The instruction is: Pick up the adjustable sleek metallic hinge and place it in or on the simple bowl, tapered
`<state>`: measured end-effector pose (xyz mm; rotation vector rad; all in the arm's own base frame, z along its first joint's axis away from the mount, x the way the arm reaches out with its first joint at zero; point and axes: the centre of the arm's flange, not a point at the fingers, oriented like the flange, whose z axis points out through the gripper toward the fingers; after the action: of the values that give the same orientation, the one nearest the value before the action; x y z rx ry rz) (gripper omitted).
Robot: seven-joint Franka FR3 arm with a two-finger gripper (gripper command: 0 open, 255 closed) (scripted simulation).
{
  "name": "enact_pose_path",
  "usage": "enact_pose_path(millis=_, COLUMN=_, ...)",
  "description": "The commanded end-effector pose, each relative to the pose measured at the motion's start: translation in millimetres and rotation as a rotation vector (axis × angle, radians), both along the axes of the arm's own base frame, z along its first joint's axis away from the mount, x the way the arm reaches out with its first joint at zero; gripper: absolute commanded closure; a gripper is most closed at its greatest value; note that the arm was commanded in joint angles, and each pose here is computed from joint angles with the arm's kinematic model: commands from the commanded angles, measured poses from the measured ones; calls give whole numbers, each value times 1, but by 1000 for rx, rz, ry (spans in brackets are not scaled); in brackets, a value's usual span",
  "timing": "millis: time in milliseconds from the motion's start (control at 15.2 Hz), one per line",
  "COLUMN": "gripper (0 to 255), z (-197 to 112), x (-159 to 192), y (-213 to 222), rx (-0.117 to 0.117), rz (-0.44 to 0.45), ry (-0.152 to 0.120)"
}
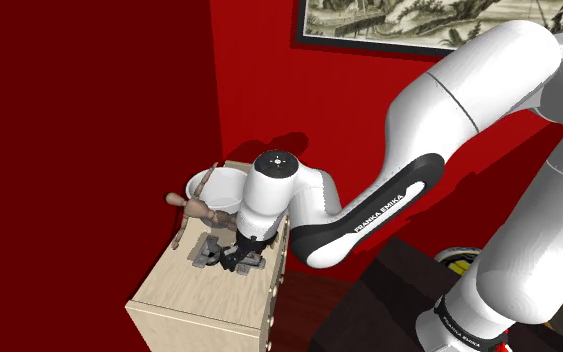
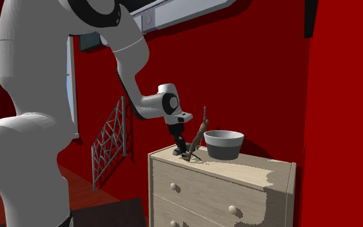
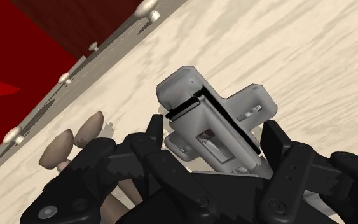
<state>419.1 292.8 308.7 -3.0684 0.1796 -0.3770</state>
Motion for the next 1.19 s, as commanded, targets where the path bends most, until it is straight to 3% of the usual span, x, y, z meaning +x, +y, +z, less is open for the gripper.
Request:
enact_pose_path(millis=0, gripper=255, z=-1, x=0, y=0, rx=0, rz=0, ry=2)
enact_pose_path(millis=198, gripper=255, z=-1, x=0, y=0, rx=0, rz=0, ry=2)
enact_pose_path(millis=1122, gripper=255, z=73, x=0, y=0, rx=0, rz=0, ry=2)
